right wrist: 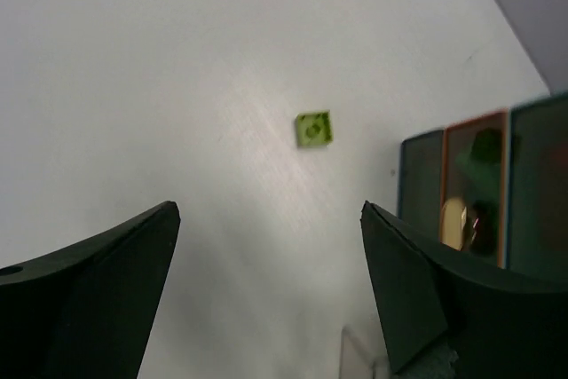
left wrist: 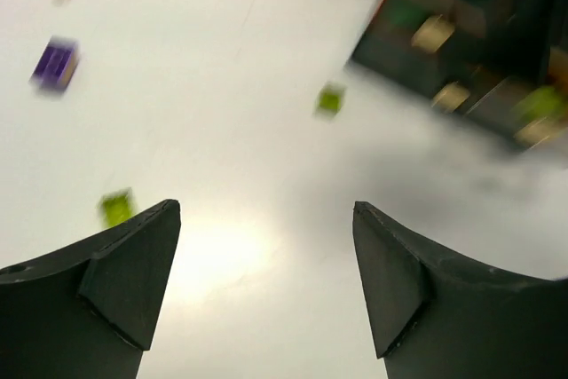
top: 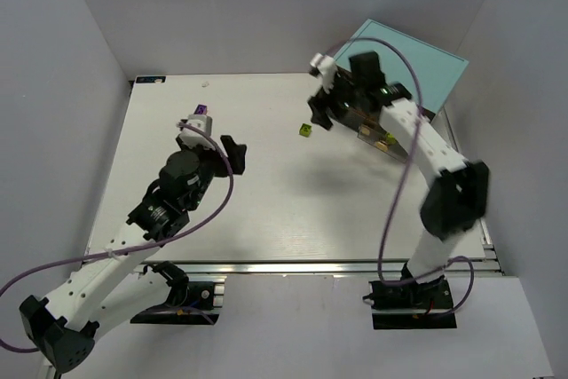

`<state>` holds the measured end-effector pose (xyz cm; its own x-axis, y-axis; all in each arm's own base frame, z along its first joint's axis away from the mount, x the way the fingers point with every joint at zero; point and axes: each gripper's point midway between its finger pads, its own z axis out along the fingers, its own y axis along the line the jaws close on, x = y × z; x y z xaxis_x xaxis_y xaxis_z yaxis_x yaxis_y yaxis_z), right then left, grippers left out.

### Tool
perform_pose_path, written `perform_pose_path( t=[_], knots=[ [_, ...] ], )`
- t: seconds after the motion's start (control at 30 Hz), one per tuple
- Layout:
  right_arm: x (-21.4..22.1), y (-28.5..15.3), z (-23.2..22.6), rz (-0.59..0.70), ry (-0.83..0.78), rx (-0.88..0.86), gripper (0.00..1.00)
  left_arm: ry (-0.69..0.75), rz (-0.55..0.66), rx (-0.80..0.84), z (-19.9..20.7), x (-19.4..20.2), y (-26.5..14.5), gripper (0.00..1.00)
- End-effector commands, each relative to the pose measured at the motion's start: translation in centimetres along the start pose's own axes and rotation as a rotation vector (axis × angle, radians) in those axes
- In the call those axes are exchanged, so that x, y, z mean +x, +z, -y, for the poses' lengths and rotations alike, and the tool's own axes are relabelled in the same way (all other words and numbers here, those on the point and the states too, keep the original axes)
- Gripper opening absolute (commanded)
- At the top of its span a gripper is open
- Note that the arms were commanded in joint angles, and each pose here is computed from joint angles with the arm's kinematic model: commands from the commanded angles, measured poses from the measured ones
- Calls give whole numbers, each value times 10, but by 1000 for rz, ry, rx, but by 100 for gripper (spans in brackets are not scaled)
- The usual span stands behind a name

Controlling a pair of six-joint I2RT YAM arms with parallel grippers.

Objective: Sort the legos into containers by color

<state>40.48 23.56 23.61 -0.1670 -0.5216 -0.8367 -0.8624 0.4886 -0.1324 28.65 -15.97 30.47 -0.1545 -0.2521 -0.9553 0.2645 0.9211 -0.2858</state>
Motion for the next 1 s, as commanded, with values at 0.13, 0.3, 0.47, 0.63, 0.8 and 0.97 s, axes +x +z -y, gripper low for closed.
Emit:
perform_pose_path(
  t=[0.13,0.3,0.47,0.63,0.8,0.97],
  knots=[
    [1,100,77,-263,5,284,89,197,-174,-148,-53,53,-34,90],
    [19,144,83,-242,111,323,89,209,-216,-118,-48,63,-30,91],
    [31,164,82,-227,164,316,86,214,-226,-94,-44,66,-28,91],
    [61,183,75,-274,194,279,85,212,-217,-92,-44,64,-29,91],
    [82,192,67,-304,194,214,84,213,-216,-91,-44,63,-29,91],
    [95,195,63,-325,171,164,82,214,-220,-87,-43,65,-28,91]
  ],
)
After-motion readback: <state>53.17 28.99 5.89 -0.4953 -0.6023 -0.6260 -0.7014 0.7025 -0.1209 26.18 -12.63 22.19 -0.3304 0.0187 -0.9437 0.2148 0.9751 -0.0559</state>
